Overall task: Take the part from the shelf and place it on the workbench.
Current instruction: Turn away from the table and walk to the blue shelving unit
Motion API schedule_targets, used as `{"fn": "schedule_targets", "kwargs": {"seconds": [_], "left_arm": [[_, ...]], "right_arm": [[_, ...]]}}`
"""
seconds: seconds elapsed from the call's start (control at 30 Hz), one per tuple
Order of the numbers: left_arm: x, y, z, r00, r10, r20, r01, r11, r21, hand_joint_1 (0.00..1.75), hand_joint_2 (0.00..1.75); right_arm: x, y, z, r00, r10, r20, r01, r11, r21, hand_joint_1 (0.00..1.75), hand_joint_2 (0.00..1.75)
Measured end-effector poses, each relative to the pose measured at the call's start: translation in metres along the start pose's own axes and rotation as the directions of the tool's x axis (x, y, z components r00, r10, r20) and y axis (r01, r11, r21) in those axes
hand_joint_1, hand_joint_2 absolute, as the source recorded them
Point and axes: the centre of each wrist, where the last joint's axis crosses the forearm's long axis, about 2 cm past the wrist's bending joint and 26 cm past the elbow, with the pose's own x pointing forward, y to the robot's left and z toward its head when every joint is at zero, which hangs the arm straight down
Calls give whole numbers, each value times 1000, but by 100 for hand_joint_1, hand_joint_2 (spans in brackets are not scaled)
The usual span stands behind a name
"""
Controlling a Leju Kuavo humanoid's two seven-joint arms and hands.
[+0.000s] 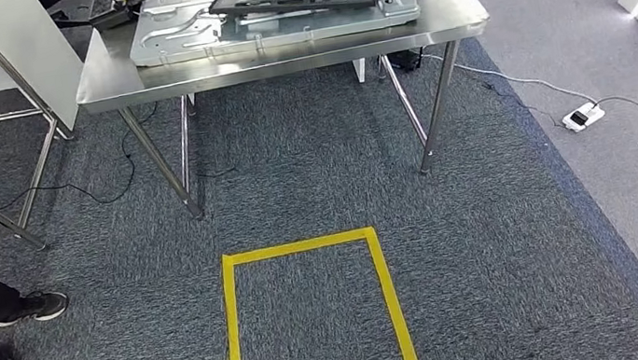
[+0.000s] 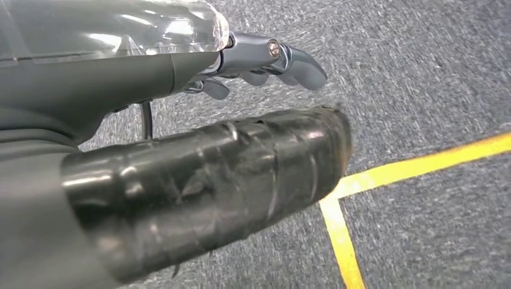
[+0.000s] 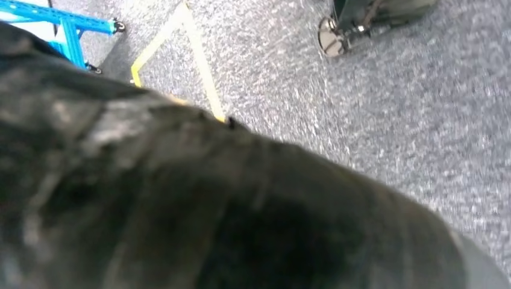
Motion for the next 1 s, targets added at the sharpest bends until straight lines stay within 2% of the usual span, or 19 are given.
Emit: {"fn": "schedule_targets", "kwargs": {"seconds": [1.0], "left_arm": [[0, 1, 0, 1000, 12, -4, -12, 1000, 3, 0, 0]], "right_arm": [[1, 0, 0, 1000, 18, 7, -19, 1000, 18, 0, 0]]}}
